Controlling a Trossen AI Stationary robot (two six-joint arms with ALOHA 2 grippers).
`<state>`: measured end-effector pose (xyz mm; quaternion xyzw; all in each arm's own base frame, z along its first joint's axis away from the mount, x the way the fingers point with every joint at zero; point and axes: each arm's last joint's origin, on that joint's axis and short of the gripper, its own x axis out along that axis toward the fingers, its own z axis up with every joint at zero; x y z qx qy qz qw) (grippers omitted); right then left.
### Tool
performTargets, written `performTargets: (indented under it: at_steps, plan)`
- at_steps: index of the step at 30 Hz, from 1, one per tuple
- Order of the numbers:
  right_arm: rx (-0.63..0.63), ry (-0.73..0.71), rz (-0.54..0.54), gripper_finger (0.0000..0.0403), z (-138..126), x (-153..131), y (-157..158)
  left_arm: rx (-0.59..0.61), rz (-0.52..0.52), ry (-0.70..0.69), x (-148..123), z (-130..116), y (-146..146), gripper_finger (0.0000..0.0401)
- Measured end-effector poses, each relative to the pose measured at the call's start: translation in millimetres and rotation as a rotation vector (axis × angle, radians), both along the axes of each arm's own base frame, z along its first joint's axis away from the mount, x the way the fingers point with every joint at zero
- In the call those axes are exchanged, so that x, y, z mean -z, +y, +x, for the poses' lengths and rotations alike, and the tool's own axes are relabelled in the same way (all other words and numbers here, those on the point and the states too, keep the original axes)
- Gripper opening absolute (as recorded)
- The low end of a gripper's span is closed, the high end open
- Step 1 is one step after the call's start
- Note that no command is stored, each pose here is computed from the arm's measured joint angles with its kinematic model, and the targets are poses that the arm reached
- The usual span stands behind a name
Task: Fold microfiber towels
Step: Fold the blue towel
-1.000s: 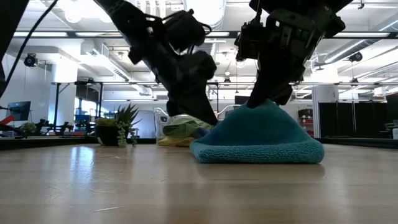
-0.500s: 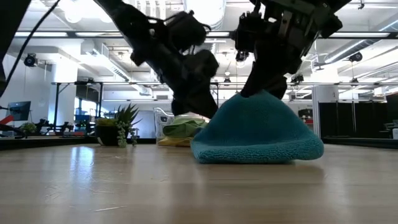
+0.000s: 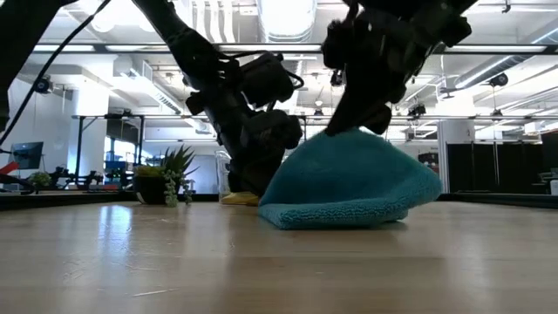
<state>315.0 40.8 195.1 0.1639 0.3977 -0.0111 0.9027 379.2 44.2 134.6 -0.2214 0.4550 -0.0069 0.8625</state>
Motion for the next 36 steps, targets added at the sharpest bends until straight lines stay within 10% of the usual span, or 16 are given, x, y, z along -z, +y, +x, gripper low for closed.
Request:
performTargets:
  at_steps: [14,36]
  plan:
    - [-0.085,-0.016,0.038,0.0009,-1,-14,2,0.045,0.027,-0.024,-21,-8,6,0.0000]
    - [-0.181,-0.125,0.013,0.0009,27,-51,25,0.300,-0.209,-0.098,-18,-13,0,0.0000]
